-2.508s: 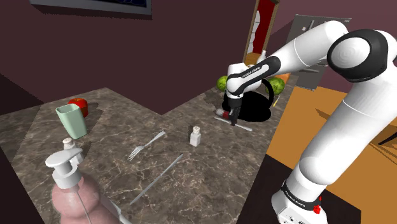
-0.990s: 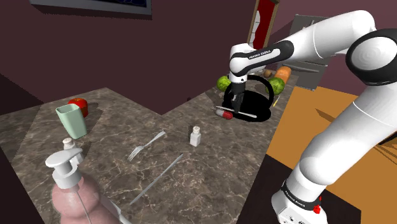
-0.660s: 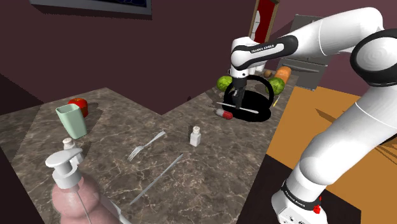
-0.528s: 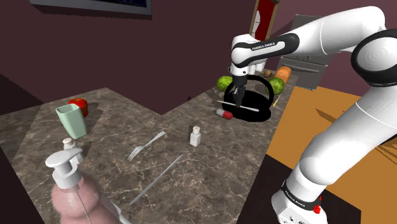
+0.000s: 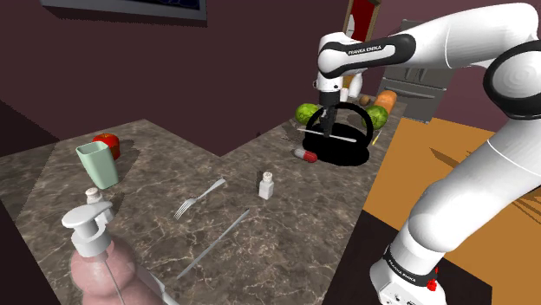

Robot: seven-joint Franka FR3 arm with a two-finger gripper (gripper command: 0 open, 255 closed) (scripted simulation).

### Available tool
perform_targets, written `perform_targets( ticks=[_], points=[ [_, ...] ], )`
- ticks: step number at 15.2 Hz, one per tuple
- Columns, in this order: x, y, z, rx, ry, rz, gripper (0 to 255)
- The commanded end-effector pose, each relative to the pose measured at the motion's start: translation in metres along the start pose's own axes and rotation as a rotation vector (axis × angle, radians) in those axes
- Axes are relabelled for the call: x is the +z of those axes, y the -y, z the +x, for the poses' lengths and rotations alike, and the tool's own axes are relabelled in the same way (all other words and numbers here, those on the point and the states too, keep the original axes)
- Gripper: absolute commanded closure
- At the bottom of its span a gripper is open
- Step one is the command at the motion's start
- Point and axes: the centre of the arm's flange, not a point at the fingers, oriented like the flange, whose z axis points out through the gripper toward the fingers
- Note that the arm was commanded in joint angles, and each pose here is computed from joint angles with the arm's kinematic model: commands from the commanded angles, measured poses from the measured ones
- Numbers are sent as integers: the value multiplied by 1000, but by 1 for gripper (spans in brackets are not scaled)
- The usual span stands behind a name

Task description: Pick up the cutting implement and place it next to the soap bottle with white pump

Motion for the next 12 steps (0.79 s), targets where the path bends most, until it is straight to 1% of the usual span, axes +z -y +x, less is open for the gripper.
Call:
perform_targets(
  ticks=[1,12],
  points=[
    [-11,-1,-2,0,0,0,255],
    [-67,0,-13,0,0,0,255]
  ],
)
